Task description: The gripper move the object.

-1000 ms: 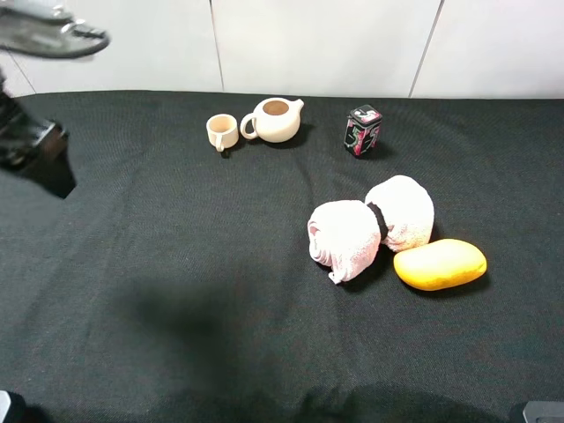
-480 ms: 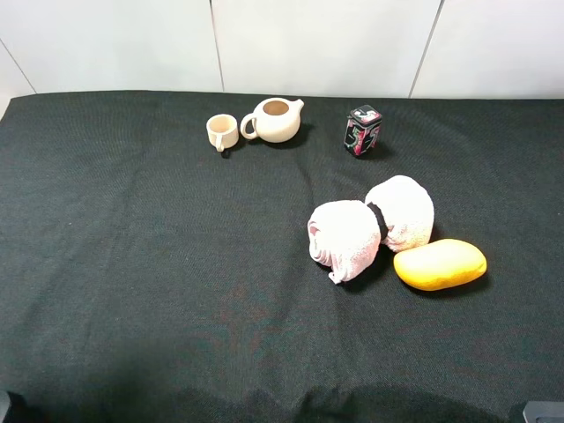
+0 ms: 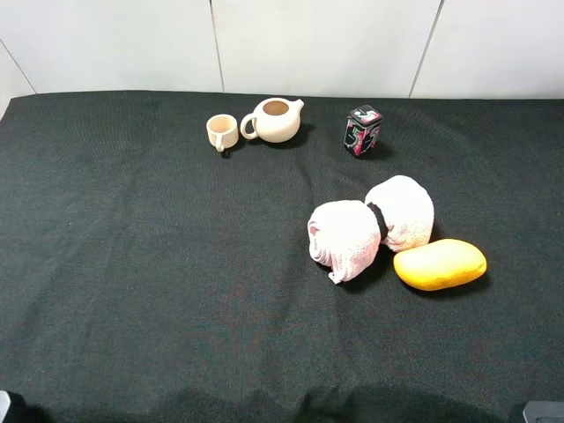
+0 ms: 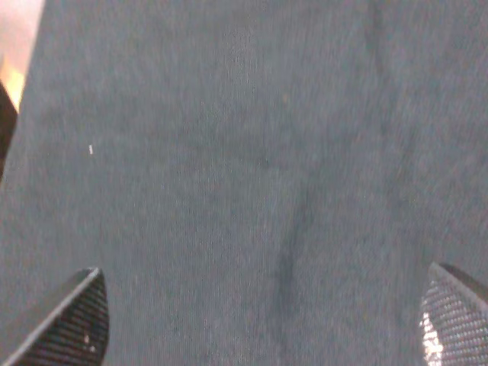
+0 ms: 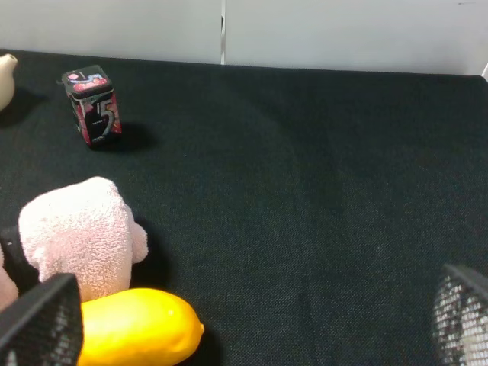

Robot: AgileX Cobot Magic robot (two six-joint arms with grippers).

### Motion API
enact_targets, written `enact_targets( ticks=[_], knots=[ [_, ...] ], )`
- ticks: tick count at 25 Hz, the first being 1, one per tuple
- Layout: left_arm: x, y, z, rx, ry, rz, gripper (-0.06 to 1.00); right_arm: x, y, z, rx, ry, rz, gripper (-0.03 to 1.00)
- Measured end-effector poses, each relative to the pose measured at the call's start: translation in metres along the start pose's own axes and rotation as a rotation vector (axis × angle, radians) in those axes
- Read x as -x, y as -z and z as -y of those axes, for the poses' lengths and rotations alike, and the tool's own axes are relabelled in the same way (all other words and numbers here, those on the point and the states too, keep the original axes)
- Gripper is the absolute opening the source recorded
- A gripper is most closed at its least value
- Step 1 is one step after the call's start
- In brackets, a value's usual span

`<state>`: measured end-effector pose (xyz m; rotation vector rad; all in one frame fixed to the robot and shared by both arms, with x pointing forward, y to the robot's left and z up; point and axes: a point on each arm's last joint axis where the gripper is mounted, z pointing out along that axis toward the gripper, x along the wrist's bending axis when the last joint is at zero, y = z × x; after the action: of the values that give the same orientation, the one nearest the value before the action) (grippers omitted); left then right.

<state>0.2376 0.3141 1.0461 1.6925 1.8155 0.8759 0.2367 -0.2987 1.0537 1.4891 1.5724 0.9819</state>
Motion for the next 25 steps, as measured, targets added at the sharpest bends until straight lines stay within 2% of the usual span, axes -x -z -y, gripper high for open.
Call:
enact_targets(
  ticks=[4, 25],
  knots=[
    [-0.0019, 0.0101, 0.0112, 0.096, 0.013, 0.004, 0.85, 0.0000, 0.0000, 0.0000, 0.000, 0.000, 0.000, 0.69],
    [-0.0003, 0.0027, 0.0105, 0.130, 0.008, 0.013, 0.85, 0.0000, 0.0000, 0.0000, 0.000, 0.000, 0.000, 0.69]
  ],
)
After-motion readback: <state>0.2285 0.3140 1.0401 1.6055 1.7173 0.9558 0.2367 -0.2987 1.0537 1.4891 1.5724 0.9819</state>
